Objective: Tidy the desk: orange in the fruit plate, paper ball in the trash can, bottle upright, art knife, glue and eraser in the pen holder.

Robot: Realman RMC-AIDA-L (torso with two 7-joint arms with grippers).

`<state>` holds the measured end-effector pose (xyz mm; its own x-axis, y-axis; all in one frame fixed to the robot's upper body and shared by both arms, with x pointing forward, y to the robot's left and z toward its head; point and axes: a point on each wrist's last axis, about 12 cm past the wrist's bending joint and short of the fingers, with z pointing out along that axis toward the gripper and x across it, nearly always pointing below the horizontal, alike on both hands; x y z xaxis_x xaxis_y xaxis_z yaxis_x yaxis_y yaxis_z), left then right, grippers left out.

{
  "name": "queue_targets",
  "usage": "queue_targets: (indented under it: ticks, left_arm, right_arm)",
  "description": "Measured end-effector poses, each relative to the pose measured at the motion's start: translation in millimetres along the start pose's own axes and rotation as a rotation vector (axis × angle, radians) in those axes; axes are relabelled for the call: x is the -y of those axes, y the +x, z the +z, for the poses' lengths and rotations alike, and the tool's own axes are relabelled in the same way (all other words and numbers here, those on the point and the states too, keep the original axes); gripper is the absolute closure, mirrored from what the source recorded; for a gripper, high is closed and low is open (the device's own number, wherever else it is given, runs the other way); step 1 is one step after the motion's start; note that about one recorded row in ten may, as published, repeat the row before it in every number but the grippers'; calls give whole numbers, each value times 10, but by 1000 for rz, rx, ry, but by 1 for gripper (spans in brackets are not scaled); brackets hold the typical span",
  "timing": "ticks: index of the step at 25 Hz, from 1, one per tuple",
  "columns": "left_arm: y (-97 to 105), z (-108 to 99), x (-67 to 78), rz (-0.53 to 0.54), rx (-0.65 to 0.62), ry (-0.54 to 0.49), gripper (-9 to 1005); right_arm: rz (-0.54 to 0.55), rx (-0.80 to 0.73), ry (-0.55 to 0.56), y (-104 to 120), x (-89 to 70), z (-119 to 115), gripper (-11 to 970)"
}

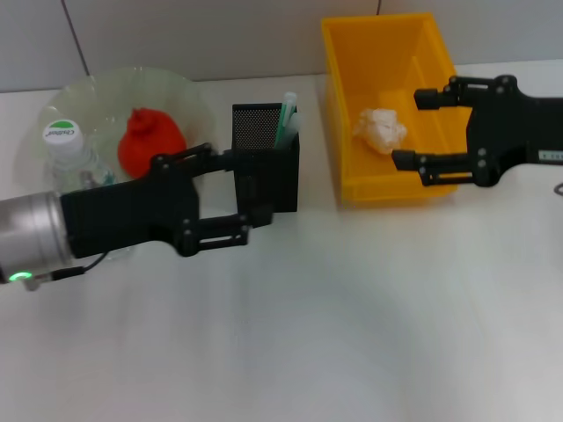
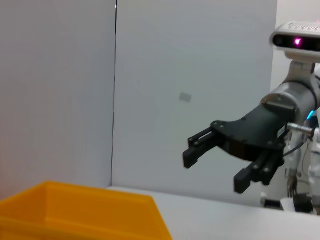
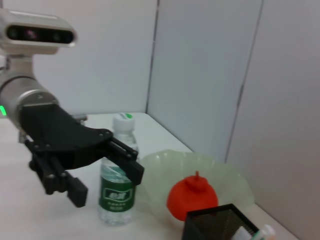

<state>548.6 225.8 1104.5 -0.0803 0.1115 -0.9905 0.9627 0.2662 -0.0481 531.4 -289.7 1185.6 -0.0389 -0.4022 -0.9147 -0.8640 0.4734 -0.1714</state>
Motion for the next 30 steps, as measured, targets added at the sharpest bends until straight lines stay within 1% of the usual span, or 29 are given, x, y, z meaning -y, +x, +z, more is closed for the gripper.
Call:
queue_targets:
  ticks: [3,5,8,9,11,12,13,18,22,23,30]
  left_arm:
    - [-41,-115,1,-3,-36,-1,181]
    - [-52,-132,8,-7,-44,6,181]
    - [-109,-165,67,-5,-75,55,181]
    - [-109,-165,67,-5,-75,55,181]
    - [-140,-167,114,-19,-90,94,181]
    - [-147,-167,126,-23,-91,106,181]
    - [-157,-166,140,-26,-90,119,181]
    - [-159,-165,191,-27,-99,163,181]
    - [-135,-167,194,-34,-133,171,181]
    - [-116,-151,195,-40,-164,181,181]
    - [-100,-108,182,-31,-192,179,181]
  right_arm:
    - [1,-1,-46,57,-89,2,173]
    - [4,-3,-60,72,-111,17,173]
    - [13,-11,-112,132,-196,101,173]
    - [13,-11,-112,132,-196,101,173]
    - [14,-20,-159,165,-278,183,173]
    - [14,-20,-159,165,-278,183,173]
    - [19,-25,-192,193,-327,242,173]
    - [35,-30,-230,241,-370,321,173]
    - [36,-32,-237,246,-376,328,173]
    - [36,-32,-245,245,-385,325,173]
    - [47,-38,-275,269,-437,308,173]
